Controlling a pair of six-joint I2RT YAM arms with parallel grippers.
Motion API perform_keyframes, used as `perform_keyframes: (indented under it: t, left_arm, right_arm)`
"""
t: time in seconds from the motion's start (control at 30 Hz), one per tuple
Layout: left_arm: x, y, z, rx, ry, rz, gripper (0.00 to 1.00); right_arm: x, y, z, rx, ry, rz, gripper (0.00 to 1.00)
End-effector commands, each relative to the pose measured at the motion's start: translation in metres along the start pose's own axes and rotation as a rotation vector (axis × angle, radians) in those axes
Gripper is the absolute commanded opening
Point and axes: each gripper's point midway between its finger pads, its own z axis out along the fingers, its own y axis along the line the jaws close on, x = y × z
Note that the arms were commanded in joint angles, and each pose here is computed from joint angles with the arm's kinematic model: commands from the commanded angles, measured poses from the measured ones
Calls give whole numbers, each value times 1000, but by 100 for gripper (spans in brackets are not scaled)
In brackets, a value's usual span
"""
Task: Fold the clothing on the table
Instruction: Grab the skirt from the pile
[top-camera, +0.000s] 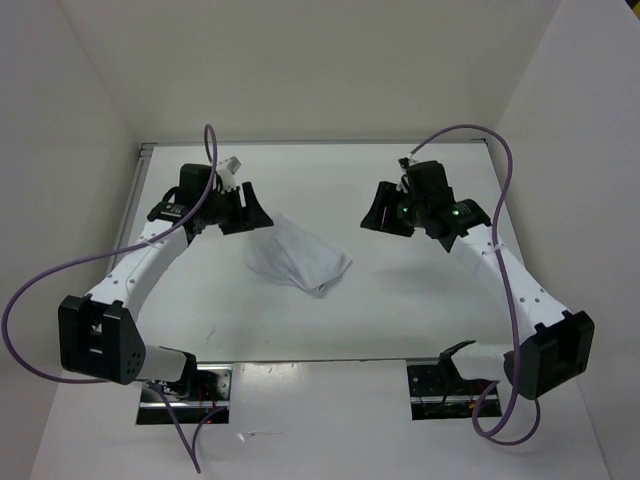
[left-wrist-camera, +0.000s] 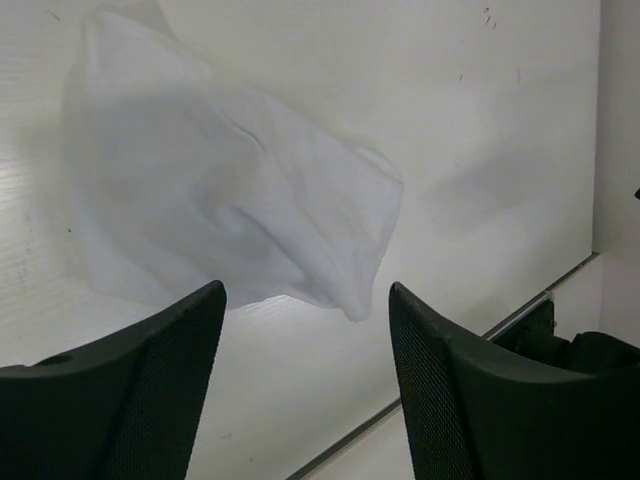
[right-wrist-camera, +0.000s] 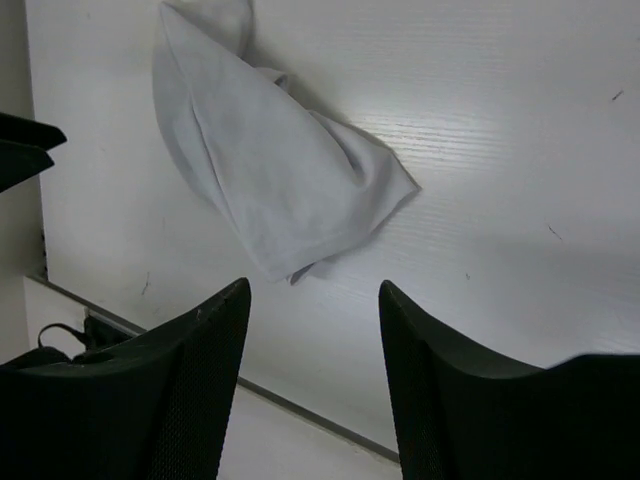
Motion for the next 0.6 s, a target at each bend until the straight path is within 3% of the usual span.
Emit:
perform_keyframes:
  t: [0.0, 0.3, 0.57]
  left_arm:
    - [-13, 1, -8, -21, -55, 2, 76]
    - [-14, 13, -33, -90, -107, -26, 77]
    - [3, 22, -47, -134, -132, -74, 78]
  right_arm:
    - [-9, 43, 3, -92, -19, -131, 60]
    - [39, 119, 102, -119, 159, -399, 56]
    - [39, 118, 160, -60, 179, -462, 56]
